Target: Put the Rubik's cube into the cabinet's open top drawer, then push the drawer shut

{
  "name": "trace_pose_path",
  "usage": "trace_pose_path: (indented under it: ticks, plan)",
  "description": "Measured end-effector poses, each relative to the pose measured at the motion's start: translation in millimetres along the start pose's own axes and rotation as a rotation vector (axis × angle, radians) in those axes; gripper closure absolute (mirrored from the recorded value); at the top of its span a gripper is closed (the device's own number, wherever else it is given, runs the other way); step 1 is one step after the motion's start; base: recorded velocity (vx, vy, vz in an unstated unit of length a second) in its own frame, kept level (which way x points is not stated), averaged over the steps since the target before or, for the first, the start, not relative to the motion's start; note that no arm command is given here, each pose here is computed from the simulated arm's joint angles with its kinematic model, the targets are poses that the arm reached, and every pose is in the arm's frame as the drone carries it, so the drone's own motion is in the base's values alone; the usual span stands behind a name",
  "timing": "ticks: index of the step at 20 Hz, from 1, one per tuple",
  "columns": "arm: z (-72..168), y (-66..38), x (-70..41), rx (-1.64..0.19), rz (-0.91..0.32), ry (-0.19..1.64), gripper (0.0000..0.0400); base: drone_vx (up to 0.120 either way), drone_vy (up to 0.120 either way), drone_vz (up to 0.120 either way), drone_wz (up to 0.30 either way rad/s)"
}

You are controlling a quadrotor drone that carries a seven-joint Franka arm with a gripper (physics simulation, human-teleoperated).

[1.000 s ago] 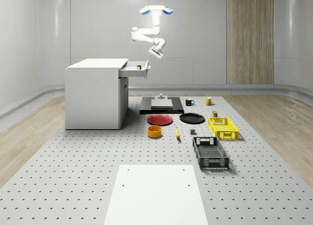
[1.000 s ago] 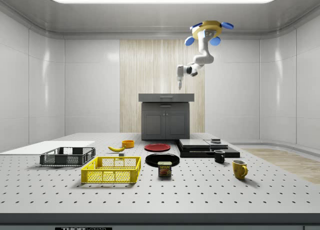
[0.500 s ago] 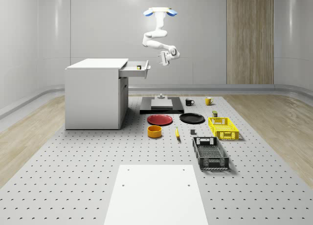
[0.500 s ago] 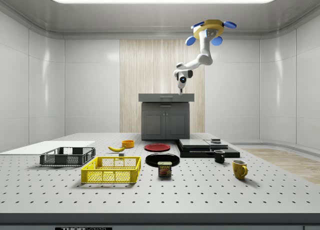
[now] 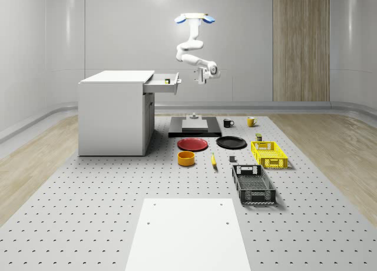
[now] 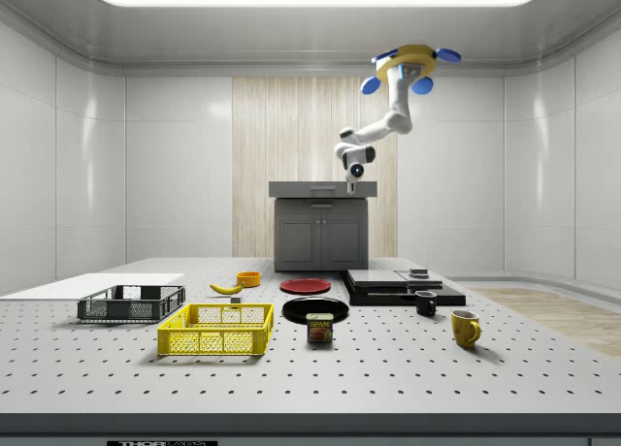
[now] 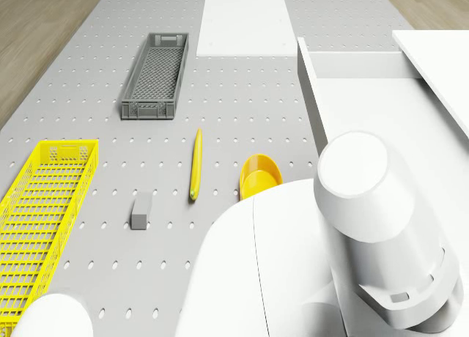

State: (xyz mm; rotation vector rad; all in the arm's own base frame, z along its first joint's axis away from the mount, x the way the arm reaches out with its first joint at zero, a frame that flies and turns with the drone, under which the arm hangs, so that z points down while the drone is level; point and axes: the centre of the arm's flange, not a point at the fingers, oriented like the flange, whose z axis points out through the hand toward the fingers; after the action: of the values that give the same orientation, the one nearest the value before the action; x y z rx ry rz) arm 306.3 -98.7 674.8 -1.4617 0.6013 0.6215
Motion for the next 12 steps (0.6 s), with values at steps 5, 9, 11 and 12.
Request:
trace_pose_path:
  ticks: [5, 9, 11, 12]
  plan:
    - [-1.0, -0.9, -1.0, -0.008, -0.001, 0.011, 0.0, 0.0, -0.096, -0.008, 0.0]
    - [-1.2, -1.2, -1.3, -0.011, -0.001, 0.015, 0.0, 0.0, -0.12, 0.0, 0.0]
    - [-1.3, -1.3, -1.4, -0.012, -0.001, 0.016, 0.0, 0.0, -0.12, 0.0, 0.0]
    - [-1.3, -1.4, -1.5, -0.012, -0.001, 0.017, 0.0, 0.0, -0.12, 0.0, 0.0]
